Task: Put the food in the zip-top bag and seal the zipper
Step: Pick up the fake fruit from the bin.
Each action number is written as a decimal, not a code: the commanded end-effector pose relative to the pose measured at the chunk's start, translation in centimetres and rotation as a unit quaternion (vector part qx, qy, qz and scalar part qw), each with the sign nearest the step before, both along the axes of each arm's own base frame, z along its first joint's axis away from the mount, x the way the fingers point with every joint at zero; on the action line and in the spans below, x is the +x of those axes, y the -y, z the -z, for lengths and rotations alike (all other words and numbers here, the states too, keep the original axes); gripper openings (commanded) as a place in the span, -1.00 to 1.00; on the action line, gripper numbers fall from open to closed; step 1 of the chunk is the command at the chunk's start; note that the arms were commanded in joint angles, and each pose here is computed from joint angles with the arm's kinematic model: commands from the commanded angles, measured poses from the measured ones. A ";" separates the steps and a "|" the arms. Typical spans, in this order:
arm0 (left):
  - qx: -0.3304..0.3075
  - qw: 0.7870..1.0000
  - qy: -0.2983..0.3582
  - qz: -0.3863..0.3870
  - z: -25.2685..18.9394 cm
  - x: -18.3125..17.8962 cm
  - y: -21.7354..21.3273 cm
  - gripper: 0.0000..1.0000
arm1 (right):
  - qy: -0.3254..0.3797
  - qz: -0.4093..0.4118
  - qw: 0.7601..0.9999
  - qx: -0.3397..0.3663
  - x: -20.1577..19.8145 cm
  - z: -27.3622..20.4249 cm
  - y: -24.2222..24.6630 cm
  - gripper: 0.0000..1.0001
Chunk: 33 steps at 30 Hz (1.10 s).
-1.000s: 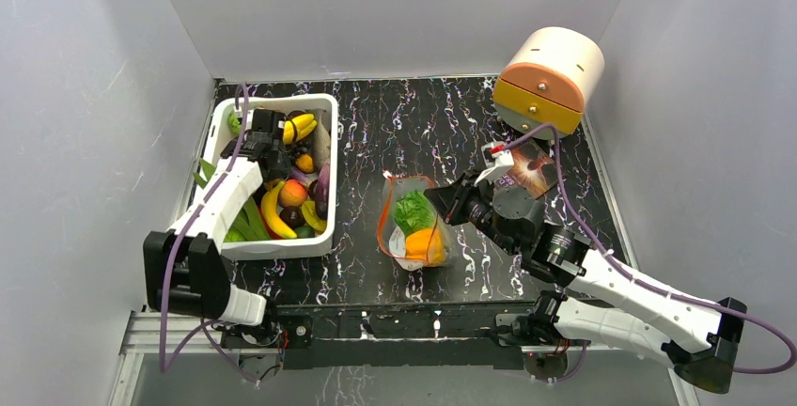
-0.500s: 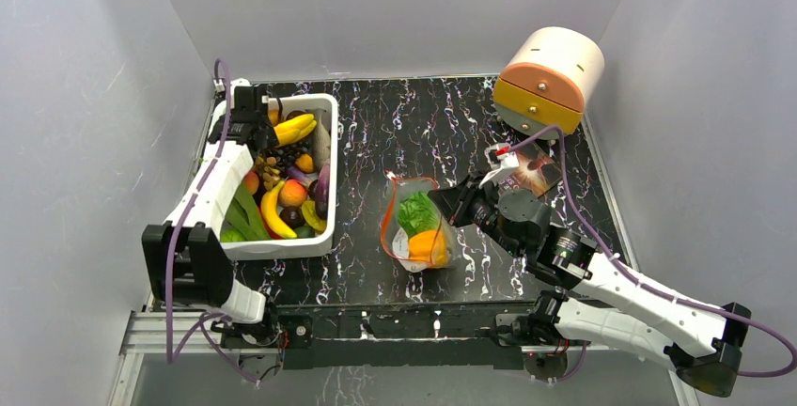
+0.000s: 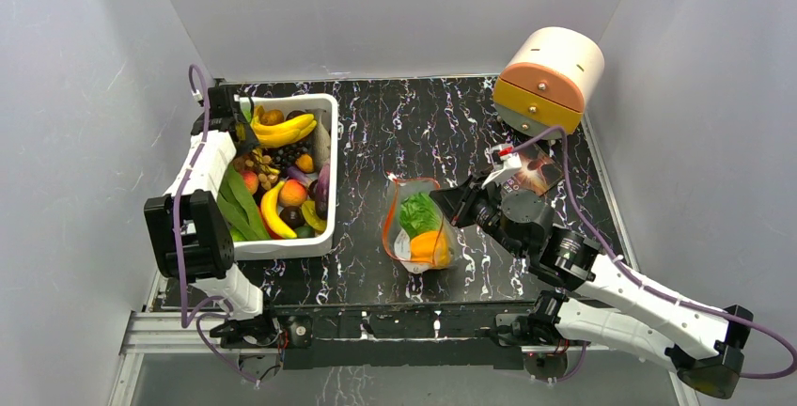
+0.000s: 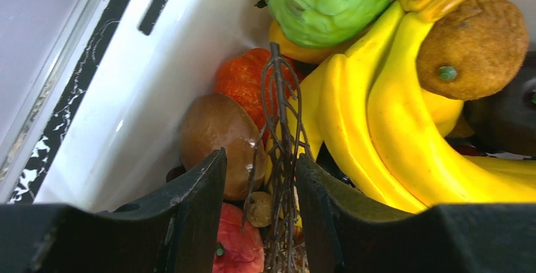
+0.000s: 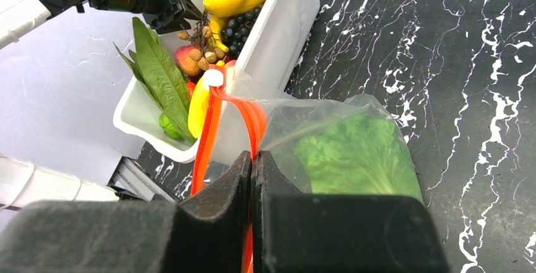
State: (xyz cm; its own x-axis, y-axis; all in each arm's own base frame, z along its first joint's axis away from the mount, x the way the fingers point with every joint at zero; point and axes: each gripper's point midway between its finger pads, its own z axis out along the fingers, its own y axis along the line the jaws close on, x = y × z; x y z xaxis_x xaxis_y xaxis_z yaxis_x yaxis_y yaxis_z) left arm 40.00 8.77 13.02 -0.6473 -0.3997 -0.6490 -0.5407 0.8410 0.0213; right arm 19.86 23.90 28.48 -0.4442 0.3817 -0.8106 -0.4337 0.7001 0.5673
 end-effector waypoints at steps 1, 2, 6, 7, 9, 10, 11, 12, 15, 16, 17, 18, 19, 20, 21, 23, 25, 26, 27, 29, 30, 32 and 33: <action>-0.024 0.999 0.018 0.017 -0.1 0.8 0.7 -0.15 | 0.033 0.002 0.998 0.044 0.2 -4.0 -0.2 -1.00; -0.026 0.999 0.015 0.015 0.2 0.8 0.7 -0.15 | 0.033 0.001 0.998 0.044 0.3 -4.0 -0.3 -1.00; -0.041 0.999 0.010 0.015 1.0 0.6 1.0 -0.15 | 0.031 -0.002 0.998 0.050 0.2 -4.0 -0.4 -1.00; -0.048 0.999 0.013 0.019 1.1 0.6 1.3 -0.15 | 0.030 -0.003 0.998 0.051 0.1 -3.9 -0.4 -1.00; -0.060 0.998 0.018 0.027 1.4 0.7 1.8 -0.19 | 0.028 -0.002 0.998 0.053 0.1 -3.7 -0.3 -1.00; -0.063 0.997 0.018 0.028 1.5 0.6 1.9 -0.20 | 0.027 -0.002 0.998 0.053 0.0 -3.7 -0.3 -1.00; -0.062 0.998 0.017 0.026 1.6 0.5 1.9 -0.21 | 0.026 -0.003 0.998 0.054 0.0 -3.7 -0.3 -1.00; -0.062 0.998 0.013 0.024 1.8 0.4 1.8 -0.20 | 0.027 -0.002 0.998 0.055 0.0 -3.7 -0.2 -1.00; -0.065 0.998 0.005 0.021 2.2 0.1 1.9 -0.24 | 0.028 0.000 0.998 0.056 0.0 -3.8 -0.1 -1.00; -0.068 0.997 0.006 0.023 2.3 0.0 2.0 -0.33 | 0.029 0.001 0.998 0.055 0.0 -3.8 -0.1 -1.00; -0.071 0.997 0.007 0.025 2.3 0.0 2.1 -0.44 | 0.028 0.001 0.998 0.056 0.0 -3.8 -0.1 -1.00; -0.073 0.997 0.009 0.028 2.1 0.0 2.3 -0.52 | 0.029 0.001 0.998 0.055 0.0 -3.8 -0.1 -1.00; -0.074 0.997 0.012 0.028 1.8 0.0 2.3 -0.56 | 0.030 0.001 0.998 0.056 0.0 -3.9 -0.1 -1.00; -0.074 0.997 0.015 0.029 1.5 -0.1 2.4 -0.57 | 0.029 0.001 0.998 0.056 0.0 -3.9 -0.1 -1.00; -0.074 0.997 0.019 0.030 1.1 -0.1 2.4 -0.61 | 0.029 0.001 0.998 0.056 0.0 -3.9 -0.1 -1.00; -0.076 0.996 0.028 0.035 0.2 -0.2 2.6 -0.70 | 0.028 0.001 0.998 0.056 0.0 -3.8 -0.1 -1.00; -0.078 0.995 0.040 0.040 -0.8 -0.3 2.8 -0.78 | 0.024 0.005 0.998 0.056 0.1 -3.6 0.0 -1.00; -0.081 0.995 0.044 0.044 -1.3 -0.5 3.0 -0.82 | 0.022 0.005 0.998 0.055 0.1 -3.5 0.0 -1.00; -0.084 0.994 0.051 0.048 -1.8 -0.7 3.2 -0.86 | 0.021 0.005 0.998 0.056 0.1 -3.4 -0.1 -1.00; -0.092 0.992 0.066 0.059 -2.9 -1.0 3.8 -0.94 | 0.020 0.005 0.998 0.055 0.1 -3.3 -0.1 -1.00; -0.096 0.990 0.074 0.067 -3.5 -1.1 4.1 -0.97 | 0.019 0.006 0.998 0.055 0.1 -3.3 -0.1 -1.00; -0.102 0.988 0.085 0.079 -4.6 -1.4 4.6 -1.00 | 0.019 0.008 0.998 0.053 0.2 -3.2 -0.1 -1.00; -0.105 0.987 0.087 0.086 -5.0 -1.5 4.9 -1.00 | 0.019 0.010 0.998 0.053 0.2 -3.3 0.0 -1.00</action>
